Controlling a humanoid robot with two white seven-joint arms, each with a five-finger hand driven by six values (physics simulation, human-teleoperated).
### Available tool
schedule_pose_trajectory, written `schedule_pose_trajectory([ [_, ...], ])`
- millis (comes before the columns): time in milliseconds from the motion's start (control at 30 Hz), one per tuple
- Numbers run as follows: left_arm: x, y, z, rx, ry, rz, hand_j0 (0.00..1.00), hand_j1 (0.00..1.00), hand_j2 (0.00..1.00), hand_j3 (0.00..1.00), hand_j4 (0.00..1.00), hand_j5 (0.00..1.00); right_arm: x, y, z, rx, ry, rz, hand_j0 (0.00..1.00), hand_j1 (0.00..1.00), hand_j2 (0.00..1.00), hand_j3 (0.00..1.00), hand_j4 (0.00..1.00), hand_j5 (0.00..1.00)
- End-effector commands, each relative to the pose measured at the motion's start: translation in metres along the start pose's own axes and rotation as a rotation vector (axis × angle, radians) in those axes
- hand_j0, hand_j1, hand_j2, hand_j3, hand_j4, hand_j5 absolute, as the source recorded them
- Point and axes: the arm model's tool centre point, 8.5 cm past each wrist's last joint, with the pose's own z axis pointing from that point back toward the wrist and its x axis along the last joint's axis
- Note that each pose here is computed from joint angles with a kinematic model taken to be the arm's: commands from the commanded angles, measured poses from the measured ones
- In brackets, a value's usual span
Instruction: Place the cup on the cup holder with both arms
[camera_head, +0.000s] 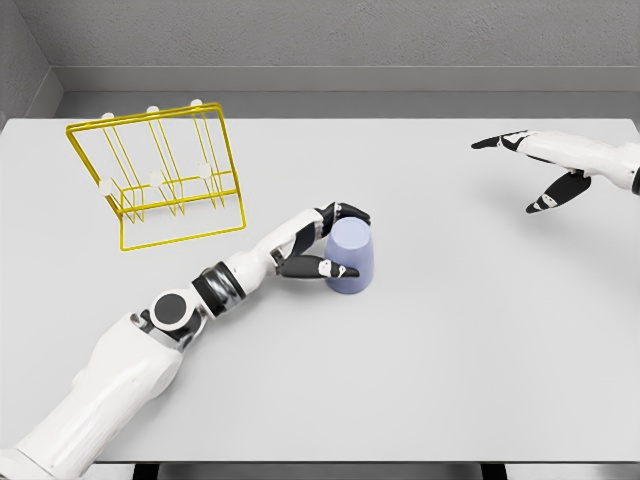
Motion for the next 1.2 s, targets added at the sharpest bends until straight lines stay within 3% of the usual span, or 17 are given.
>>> schedule_pose_trajectory([
  [0,0.002,0.001,0.000,0.000,-0.006,0.002,0.46,0.46,0.46,0.46,0.46,0.46,0.000,-0.001,0.001,-0.006,0.000,-0.006,1.00,1.00,1.00,1.00,1.00,1.00],
  [167,0.013,0.000,0.002,-0.012,-0.044,-0.001,0.46,0.46,0.46,0.46,0.46,0.46,0.000,-0.001,0.001,-0.004,0.000,-0.006,1.00,1.00,1.00,1.00,1.00,1.00],
  [433,0.067,0.018,0.040,-0.040,-0.140,-0.032,0.45,0.45,0.45,0.45,0.45,0.45,0.000,-0.002,0.001,-0.005,0.000,-0.005,1.00,1.00,1.00,1.00,1.00,1.00],
  [800,0.108,0.060,0.079,0.013,-0.174,-0.073,0.45,0.45,0.45,0.45,0.45,0.45,0.000,-0.002,0.001,-0.005,0.002,-0.003,1.00,1.00,1.00,1.00,1.00,1.00],
  [1167,0.134,0.083,0.098,0.049,-0.197,-0.113,0.45,0.45,0.45,0.45,0.45,0.45,0.001,-0.002,-0.001,-0.004,-0.003,-0.003,1.00,1.00,1.00,1.00,1.00,1.00],
])
